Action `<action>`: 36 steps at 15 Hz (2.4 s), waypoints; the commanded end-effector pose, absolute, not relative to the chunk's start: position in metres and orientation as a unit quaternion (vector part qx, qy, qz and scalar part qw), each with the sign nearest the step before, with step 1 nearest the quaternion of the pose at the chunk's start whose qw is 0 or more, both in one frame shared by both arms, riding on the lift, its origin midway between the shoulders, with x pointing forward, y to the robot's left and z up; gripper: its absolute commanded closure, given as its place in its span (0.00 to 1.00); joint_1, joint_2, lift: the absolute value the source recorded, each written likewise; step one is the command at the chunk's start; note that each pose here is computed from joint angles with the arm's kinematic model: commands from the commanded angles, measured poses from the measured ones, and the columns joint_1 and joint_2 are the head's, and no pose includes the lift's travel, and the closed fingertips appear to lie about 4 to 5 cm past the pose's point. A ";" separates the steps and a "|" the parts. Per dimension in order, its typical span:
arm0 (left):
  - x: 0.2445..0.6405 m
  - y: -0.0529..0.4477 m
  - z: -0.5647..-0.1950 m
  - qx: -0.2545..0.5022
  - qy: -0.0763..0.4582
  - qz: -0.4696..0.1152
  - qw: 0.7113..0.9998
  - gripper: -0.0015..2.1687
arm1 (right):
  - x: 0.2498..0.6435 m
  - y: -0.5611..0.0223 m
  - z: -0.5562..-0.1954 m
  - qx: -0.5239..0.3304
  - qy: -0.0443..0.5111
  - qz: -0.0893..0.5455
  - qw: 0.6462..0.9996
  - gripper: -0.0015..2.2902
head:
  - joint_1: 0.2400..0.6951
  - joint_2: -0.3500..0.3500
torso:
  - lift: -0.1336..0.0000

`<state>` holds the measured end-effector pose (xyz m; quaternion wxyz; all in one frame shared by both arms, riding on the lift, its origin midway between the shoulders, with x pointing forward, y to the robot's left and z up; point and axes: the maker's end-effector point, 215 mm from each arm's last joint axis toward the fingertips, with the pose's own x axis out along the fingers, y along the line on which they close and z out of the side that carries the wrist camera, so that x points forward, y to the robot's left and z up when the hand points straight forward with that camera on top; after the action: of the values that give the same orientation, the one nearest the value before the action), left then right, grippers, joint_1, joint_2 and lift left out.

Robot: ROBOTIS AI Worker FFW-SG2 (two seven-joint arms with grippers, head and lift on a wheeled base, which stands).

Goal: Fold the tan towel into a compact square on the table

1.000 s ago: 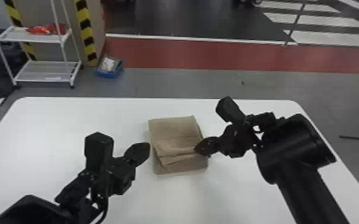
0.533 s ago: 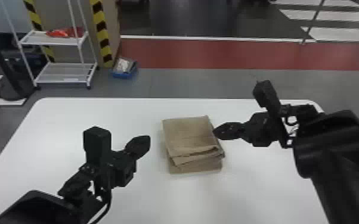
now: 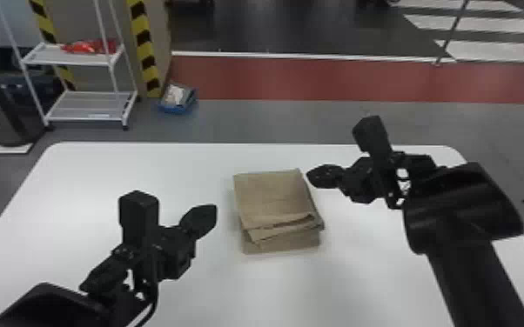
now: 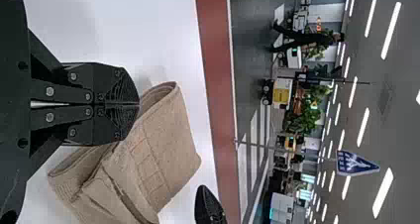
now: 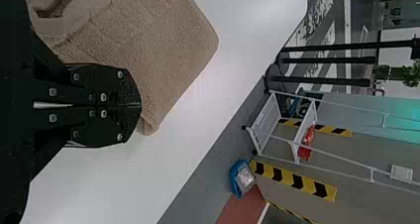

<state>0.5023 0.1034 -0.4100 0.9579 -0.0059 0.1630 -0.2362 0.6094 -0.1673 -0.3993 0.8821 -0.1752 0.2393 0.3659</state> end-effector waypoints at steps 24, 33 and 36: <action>0.524 0.096 -0.349 -0.018 0.081 -0.216 0.973 0.83 | 0.539 -0.262 -0.304 -0.020 0.117 0.259 0.958 0.03 | 1.00 0.29 | 0.19; 0.510 0.164 -0.283 -0.006 -0.038 -0.103 0.994 0.01 | 0.446 -0.254 -0.286 -0.006 0.037 0.145 0.989 0.03 | 1.00 0.30 | 0.19; 0.505 0.191 -0.297 -0.004 -0.035 -0.073 0.997 0.01 | 0.422 -0.266 -0.278 0.002 -0.006 0.106 0.994 0.03 | 1.00 0.34 | 0.19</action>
<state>0.5074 0.1794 -0.2892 0.9956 -0.0066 -0.0379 -0.0853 0.4346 -0.2647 -0.2797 0.9933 -0.0037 0.0116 0.1147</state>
